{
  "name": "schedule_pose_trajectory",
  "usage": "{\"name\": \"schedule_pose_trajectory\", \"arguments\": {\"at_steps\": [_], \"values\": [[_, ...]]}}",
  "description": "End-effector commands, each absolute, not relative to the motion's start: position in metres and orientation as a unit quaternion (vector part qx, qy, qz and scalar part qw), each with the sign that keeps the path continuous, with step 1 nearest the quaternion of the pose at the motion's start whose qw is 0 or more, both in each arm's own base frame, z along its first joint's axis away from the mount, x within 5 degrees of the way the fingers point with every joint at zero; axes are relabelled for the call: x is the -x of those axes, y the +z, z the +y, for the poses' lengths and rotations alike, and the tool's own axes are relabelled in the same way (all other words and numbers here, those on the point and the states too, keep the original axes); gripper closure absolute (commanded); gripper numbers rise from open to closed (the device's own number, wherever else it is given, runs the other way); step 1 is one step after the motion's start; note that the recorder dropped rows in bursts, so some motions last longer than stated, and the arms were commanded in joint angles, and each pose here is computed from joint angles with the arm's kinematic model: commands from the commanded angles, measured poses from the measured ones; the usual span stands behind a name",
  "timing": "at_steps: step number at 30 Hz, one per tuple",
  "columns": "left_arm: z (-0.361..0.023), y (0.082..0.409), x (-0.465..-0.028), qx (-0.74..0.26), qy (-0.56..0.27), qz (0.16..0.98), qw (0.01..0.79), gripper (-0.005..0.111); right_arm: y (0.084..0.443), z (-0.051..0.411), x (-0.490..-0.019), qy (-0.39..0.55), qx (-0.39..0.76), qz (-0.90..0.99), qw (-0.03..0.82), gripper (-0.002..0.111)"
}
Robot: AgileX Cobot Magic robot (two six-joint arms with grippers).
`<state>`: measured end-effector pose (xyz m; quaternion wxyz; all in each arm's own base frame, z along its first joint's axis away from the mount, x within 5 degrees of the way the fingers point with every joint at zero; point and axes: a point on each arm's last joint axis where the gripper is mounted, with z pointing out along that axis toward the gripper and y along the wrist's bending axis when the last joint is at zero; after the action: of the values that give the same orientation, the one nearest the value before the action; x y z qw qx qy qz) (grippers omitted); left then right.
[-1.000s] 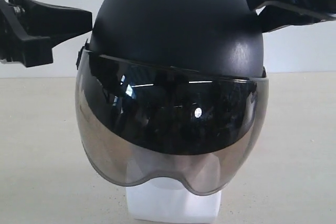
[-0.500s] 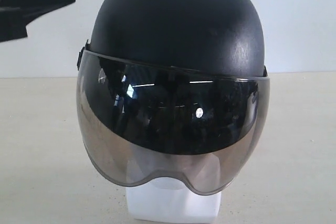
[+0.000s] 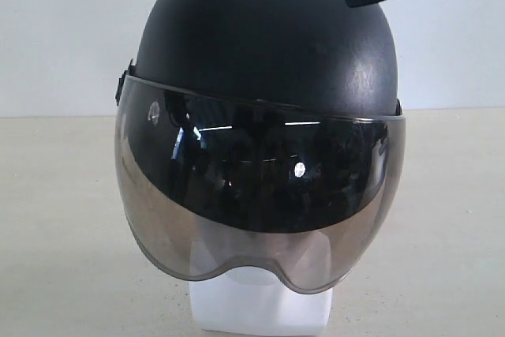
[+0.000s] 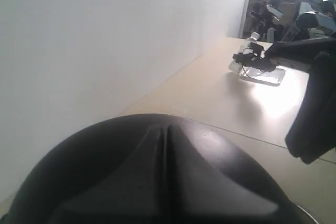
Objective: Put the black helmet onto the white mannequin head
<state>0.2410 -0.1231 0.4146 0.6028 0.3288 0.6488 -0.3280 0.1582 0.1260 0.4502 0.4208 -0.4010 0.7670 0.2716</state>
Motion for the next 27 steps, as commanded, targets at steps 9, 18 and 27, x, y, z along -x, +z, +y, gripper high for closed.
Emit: {"name": "schedule_pose_trajectory", "arguments": {"at_steps": [9,18,27], "values": [[-0.154,0.398,-0.258,-0.361,-0.313,0.664,0.576,0.102,0.437,0.142,-0.169,0.303,0.433,0.764,0.37,0.108],[-0.153,0.396,-0.259,-0.345,-0.319,0.678,0.565,0.102,0.423,0.17,-0.171,0.31,0.47,0.755,0.335,0.108],[-0.152,0.396,-0.26,-0.341,-0.314,0.68,0.568,0.102,0.411,0.179,-0.17,0.269,0.482,0.774,0.309,0.108]]}}
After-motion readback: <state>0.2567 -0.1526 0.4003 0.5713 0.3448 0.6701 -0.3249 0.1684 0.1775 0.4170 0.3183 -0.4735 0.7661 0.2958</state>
